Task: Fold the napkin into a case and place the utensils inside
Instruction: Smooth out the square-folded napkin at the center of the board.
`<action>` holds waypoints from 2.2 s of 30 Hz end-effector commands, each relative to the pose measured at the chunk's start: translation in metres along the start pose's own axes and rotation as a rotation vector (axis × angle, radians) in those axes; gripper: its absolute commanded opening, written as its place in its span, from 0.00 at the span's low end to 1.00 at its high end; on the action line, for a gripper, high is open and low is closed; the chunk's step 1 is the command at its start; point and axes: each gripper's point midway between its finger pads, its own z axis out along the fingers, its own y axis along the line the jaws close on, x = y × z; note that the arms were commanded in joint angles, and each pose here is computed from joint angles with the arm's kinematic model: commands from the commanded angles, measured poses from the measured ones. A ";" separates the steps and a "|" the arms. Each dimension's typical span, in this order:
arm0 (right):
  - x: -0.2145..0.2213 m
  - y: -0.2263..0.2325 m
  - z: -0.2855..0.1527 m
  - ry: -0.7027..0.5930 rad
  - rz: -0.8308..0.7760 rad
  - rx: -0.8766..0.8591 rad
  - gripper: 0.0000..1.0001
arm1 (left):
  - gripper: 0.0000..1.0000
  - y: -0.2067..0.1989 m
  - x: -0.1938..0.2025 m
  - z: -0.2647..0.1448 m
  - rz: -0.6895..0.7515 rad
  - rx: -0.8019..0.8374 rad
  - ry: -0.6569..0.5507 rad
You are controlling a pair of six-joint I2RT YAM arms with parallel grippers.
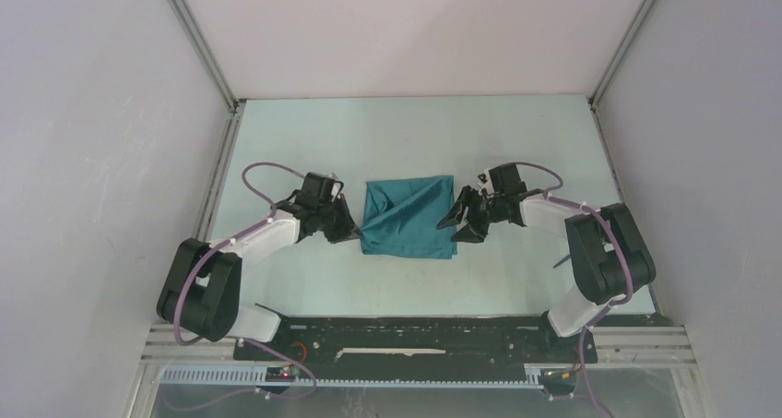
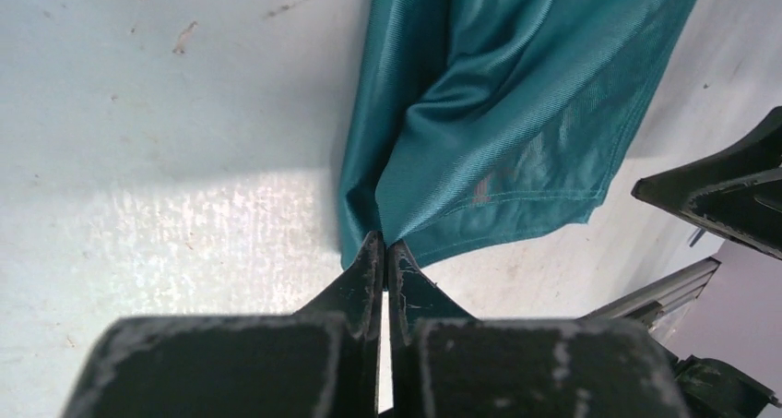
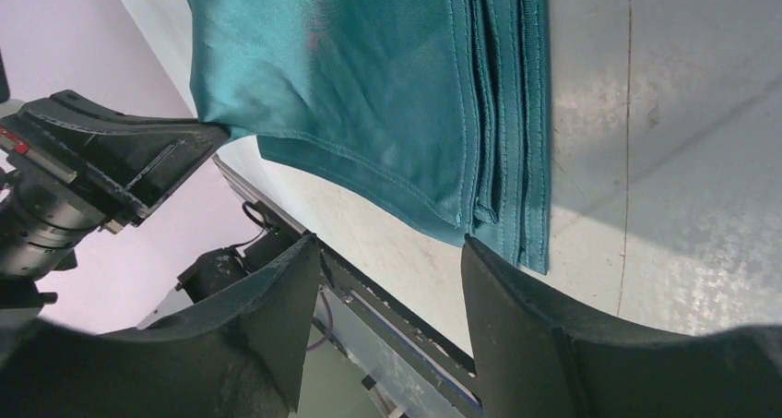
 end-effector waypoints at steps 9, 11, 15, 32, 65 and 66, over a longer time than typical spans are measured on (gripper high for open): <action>-0.004 -0.011 0.015 -0.021 0.011 0.047 0.61 | 0.00 0.007 0.004 0.016 0.017 0.025 0.021; -0.006 -0.016 0.016 -0.022 -0.007 0.073 0.62 | 0.00 0.007 0.004 0.015 0.016 0.030 0.020; -0.009 -0.021 0.017 -0.028 -0.030 0.106 0.61 | 0.00 0.010 0.007 0.015 0.014 0.029 0.021; -0.008 -0.015 0.021 -0.023 -0.114 0.140 0.45 | 0.00 0.011 0.014 0.015 0.002 0.045 0.029; -0.117 0.088 -0.025 -0.204 -0.177 -0.194 0.00 | 0.00 -0.090 -0.128 -0.034 0.036 0.199 -0.223; -0.123 0.093 -0.027 -0.209 -0.178 -0.205 0.00 | 0.00 -0.095 -0.136 -0.036 0.038 0.205 -0.235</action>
